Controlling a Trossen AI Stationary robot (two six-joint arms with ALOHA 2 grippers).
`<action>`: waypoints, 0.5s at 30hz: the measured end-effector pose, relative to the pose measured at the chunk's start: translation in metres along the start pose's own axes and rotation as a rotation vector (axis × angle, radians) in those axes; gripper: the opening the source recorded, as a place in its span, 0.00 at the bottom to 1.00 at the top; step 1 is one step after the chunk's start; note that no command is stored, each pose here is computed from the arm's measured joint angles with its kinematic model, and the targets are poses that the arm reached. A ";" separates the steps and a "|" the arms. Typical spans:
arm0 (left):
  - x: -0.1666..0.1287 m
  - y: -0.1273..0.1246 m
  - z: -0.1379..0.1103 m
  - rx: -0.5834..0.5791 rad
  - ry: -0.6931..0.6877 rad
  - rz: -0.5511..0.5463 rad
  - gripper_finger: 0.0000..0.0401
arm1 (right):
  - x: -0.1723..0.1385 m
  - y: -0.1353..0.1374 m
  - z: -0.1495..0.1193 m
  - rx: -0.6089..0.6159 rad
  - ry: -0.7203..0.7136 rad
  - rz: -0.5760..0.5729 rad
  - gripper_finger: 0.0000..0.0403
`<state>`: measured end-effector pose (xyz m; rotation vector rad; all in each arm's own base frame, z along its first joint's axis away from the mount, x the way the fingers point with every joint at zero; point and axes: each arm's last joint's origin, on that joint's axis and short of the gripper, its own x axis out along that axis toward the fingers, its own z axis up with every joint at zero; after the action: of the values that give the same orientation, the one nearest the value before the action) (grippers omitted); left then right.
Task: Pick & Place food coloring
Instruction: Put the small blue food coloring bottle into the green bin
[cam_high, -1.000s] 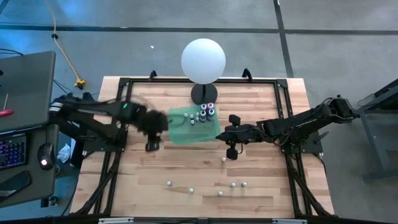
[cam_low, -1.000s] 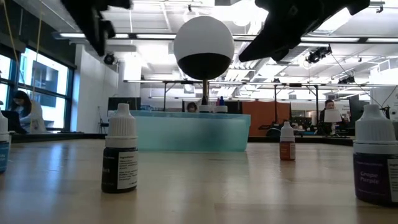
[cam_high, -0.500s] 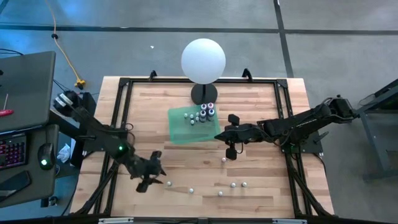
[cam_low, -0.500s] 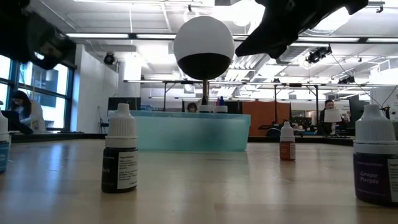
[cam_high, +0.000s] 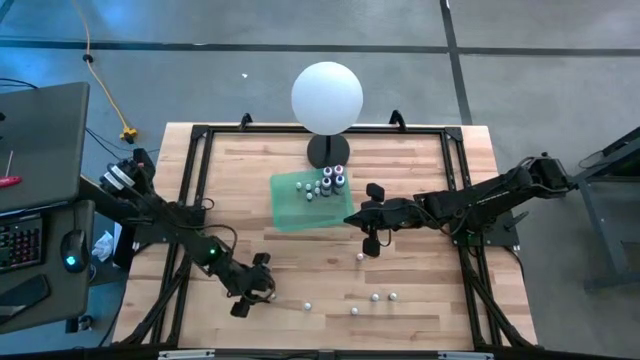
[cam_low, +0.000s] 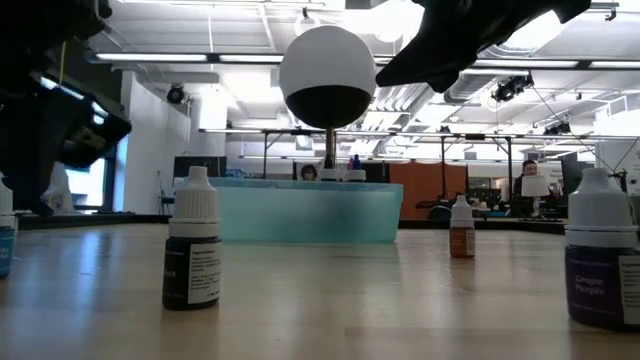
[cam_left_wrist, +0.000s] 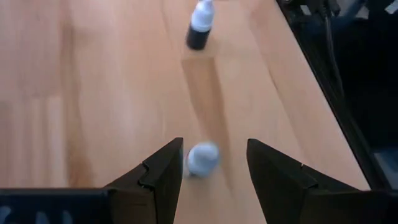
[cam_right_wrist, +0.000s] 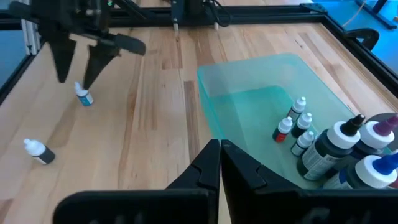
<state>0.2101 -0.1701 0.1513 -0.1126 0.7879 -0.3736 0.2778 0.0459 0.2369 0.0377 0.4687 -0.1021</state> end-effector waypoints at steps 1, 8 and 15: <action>0.002 0.000 -0.001 0.001 0.010 0.001 0.44 | 0.000 0.000 0.000 0.000 0.001 0.000 0.02; 0.018 0.002 -0.008 0.022 0.015 0.024 0.44 | 0.000 0.000 0.000 -0.001 0.003 0.006 0.02; 0.025 0.002 -0.010 0.075 0.011 0.027 0.41 | 0.000 0.000 -0.001 -0.003 0.009 0.006 0.02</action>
<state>0.2199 -0.1773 0.1272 -0.0297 0.7843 -0.3784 0.2775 0.0462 0.2361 0.0370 0.4775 -0.0955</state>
